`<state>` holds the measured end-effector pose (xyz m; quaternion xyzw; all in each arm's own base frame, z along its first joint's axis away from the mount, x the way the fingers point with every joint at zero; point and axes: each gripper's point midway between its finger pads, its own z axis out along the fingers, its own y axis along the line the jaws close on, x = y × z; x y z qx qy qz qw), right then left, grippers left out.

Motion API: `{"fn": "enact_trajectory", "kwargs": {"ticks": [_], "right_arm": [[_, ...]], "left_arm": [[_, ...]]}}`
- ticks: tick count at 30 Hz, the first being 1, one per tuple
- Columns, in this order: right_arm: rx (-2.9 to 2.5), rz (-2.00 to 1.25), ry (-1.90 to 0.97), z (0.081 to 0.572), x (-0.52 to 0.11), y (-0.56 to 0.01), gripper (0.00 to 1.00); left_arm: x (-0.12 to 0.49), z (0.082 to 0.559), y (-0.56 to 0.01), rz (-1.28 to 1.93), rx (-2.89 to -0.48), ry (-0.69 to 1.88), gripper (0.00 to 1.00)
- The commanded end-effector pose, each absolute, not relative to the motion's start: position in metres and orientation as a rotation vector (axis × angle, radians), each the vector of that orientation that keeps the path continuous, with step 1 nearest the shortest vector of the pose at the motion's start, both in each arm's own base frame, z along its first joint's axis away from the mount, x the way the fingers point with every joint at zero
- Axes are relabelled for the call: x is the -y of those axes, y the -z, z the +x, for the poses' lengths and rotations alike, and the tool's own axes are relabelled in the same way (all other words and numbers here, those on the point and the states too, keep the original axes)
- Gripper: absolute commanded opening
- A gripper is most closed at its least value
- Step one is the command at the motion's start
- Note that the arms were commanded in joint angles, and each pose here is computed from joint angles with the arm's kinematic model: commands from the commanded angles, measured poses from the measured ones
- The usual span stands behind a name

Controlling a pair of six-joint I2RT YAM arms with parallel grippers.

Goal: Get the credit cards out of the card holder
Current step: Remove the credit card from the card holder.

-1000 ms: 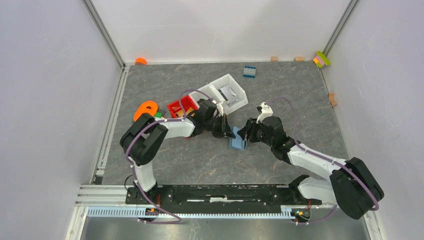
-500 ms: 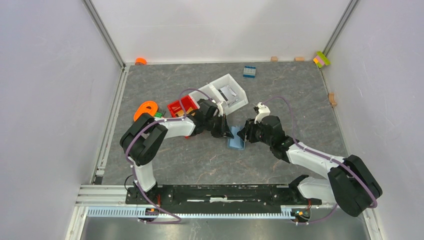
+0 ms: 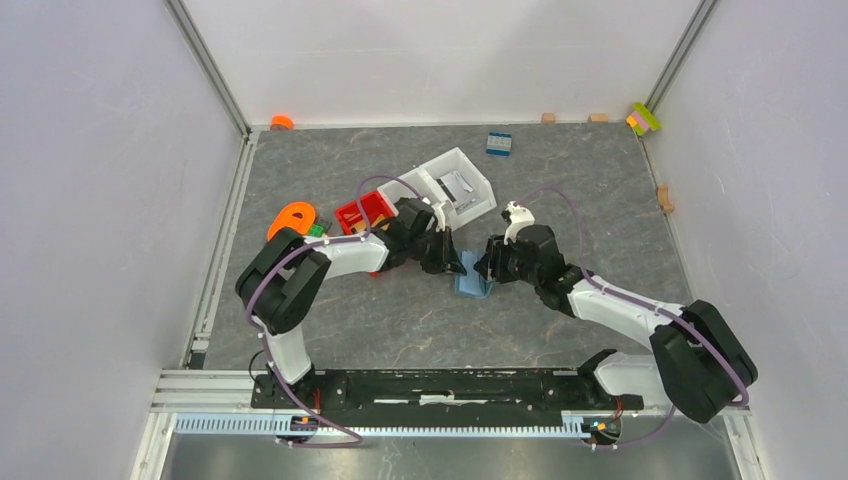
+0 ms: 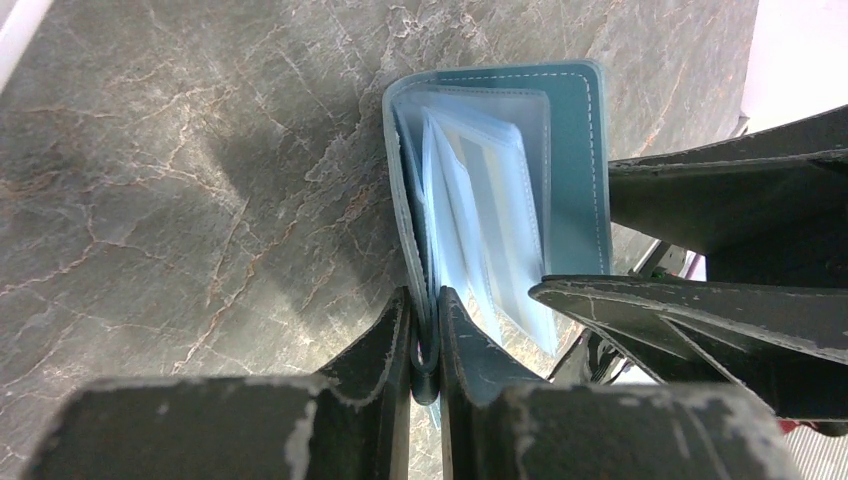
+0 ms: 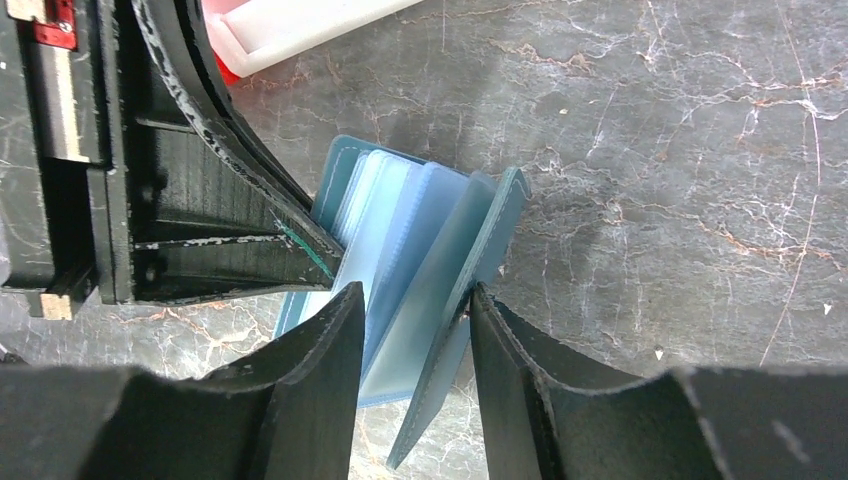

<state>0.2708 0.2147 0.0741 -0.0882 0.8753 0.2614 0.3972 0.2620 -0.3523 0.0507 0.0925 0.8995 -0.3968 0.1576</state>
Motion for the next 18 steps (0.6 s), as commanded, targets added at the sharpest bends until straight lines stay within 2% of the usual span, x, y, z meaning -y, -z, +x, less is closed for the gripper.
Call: {"fn": "enact_trajectory", "kwargs": {"ticks": [1,8,10,14,18], "right_arm": [[-2.196,-0.243,-0.630,0.2814,-0.2160,-0.0837,0.48],[-2.194,-0.244,-0.618,0.2821,-0.2145,-0.0837,0.39],[-2.198,-0.242,-0.617,0.2821,-0.2144,-0.0829,0.38],[-2.204,-0.241,-0.620,0.2821,-0.2151,-0.0817,0.37],[-2.203,-0.241,-0.625,0.2817,-0.2157,-0.0823,0.37]], "left_arm": [[0.3556,0.2716,-0.0775,0.320,-2.471,1.137,0.16],[0.3542,0.2722,-0.0792,0.319,-2.466,1.128,0.18],[0.3545,0.2718,-0.0808,0.322,-2.462,1.132,0.25],[0.3552,0.2704,-0.0841,0.329,-2.454,1.148,0.48],[0.3556,0.2692,-0.0850,0.331,-2.449,1.160,0.60]]}}
